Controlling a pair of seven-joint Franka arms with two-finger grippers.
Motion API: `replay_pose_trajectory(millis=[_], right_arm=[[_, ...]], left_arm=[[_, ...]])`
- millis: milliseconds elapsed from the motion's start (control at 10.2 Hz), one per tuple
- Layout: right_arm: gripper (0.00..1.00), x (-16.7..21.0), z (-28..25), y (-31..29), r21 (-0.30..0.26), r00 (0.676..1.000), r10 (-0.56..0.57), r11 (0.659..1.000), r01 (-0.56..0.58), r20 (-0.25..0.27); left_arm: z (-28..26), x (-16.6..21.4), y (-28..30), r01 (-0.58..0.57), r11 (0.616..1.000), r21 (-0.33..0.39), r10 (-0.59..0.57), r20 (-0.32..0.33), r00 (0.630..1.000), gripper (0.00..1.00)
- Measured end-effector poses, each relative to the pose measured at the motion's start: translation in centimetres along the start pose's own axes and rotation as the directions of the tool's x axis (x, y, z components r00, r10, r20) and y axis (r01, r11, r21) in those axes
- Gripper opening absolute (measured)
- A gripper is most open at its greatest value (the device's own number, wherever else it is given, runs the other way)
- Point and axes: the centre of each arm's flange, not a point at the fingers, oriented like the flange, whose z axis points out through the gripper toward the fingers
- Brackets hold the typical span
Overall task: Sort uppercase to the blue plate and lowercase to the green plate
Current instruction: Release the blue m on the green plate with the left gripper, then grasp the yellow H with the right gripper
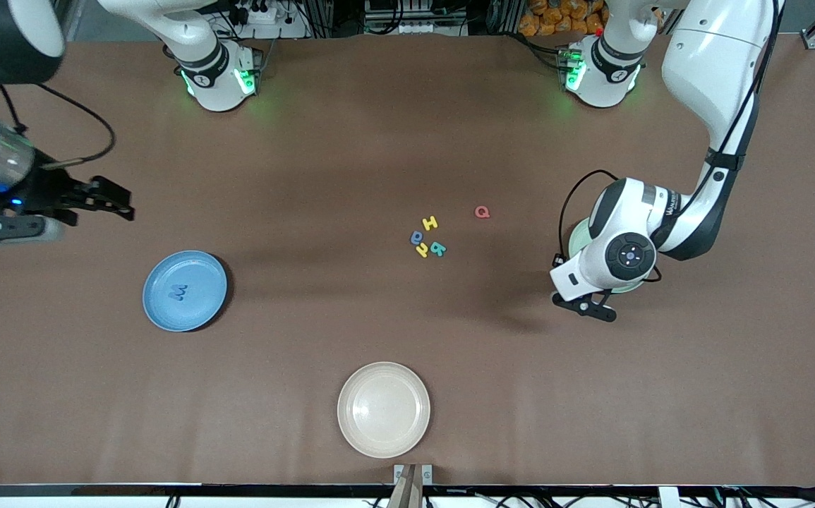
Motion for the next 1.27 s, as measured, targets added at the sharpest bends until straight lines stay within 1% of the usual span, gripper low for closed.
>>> replay_pose_trajectory(millis=[196, 294, 490, 588, 686, 785, 883, 1079, 1275], right_arm=[[1.0, 1.0, 2.9, -3.5, -0.011, 0.999, -0.014, 1.0, 0.014, 0.032], [1.0, 1.4, 3.8, -4.6, -0.014, 0.999, -0.025, 1.0, 0.025, 0.039], [1.0, 1.3, 4.9, -7.7, -0.018, 0.999, -0.016, 1.0, 0.017, 0.035], [1.0, 0.8, 5.6, -10.2, -0.02, 0.999, -0.018, 1.0, 0.019, 0.032], [1.0, 0.2, 6.9, -13.2, -0.024, 0.999, -0.034, 0.999, 0.034, 0.031], [1.0, -0.6, 8.2, -16.1, -0.029, 0.998, -0.053, 0.998, 0.054, 0.036], [1.0, -1.6, 9.4, -18.9, -0.035, 0.997, -0.071, 0.997, 0.072, 0.041], [1.0, -3.6, 11.6, -24.9, -0.045, 0.995, -0.088, 0.995, 0.09, 0.036], [1.0, -5.2, 14.3, -29.8, -0.053, 0.995, -0.099, 0.994, 0.101, 0.027]], left_arm=[[1.7, -2.0, -1.8, 0.02, 1.0, 0.006, -0.02, 0.044, 0.999, 0.41], [2.1, -3.0, -2.1, 0.024, 1.0, 0.007, -0.025, 0.059, 0.998, 0.41], [2.2, -4.3, -2.2, 0.026, 1.0, 0.011, -0.027, 0.072, 0.997, 0.41], [2.2, -4.6, -2.4, 0.03, 0.999, 0.011, -0.031, 0.074, 0.997, 0.42], [2.3, -4.9, -3.0, 0.041, 0.999, 0.009, -0.041, 0.077, 0.996, 0.52], [2.4, -5.0, -3.9, 0.055, 0.998, 0.006, -0.056, 0.077, 0.996, 0.66], [2.2, -5.1, -4.7, 0.071, 0.997, 0.003, -0.071, 0.071, 0.995, 0.77], [0.9, -4.9, -5.6, 0.095, 0.995, 0.002, -0.095, 0.037, 0.995, 0.99], [-2.7, -3.9, -6.6, 0.111, 0.994, 0.009, -0.111, -0.036, 0.993, 1.0]])
